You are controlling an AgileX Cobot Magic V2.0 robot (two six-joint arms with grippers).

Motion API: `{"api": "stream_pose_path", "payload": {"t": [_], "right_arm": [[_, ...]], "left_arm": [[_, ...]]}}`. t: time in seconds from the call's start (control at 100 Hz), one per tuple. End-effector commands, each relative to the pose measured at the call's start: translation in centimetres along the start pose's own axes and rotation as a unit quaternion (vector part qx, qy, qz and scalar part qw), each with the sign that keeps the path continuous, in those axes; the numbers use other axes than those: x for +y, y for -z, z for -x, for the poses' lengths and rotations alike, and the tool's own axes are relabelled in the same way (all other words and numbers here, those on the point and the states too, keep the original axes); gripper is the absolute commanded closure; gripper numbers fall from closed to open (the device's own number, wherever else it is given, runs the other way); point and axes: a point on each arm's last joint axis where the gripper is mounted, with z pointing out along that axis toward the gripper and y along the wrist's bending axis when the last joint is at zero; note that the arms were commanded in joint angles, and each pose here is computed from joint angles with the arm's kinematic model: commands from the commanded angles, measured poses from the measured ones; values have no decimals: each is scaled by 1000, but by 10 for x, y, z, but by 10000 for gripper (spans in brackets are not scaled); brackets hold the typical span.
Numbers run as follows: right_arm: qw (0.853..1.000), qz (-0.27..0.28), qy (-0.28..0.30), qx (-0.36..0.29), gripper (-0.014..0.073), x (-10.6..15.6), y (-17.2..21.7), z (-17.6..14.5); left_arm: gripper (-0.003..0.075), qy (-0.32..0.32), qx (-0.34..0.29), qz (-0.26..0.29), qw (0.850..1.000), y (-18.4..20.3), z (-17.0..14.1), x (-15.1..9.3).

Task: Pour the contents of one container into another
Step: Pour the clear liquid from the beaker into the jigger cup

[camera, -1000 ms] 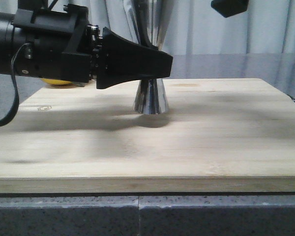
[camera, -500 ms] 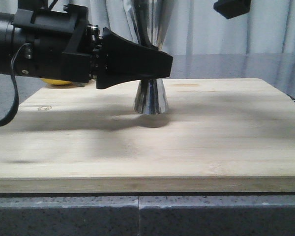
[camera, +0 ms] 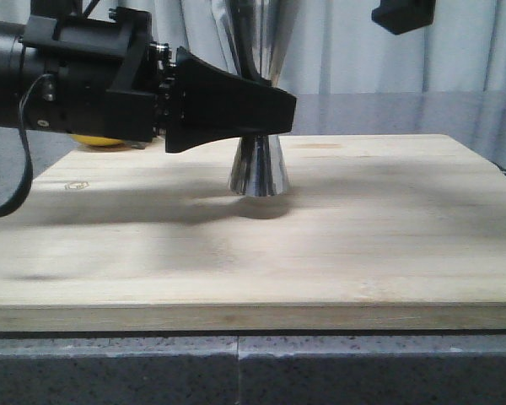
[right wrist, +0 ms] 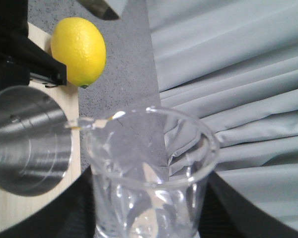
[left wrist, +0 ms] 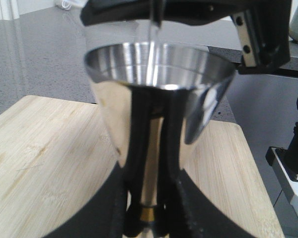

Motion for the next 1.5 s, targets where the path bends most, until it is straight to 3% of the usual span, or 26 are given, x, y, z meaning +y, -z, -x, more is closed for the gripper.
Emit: {"api": "stream_pose_path", "payload": {"t": [0.0,1.49], "right_arm": [[999,-31,12,-31,306,-17,10,11],[994,-30,99,-18,306,-17,10,9]], "left_arm": [[739,-21,-104,-65,992,4,36,-16],[739,-21,-104,-65,992,4,36,-16]]}}
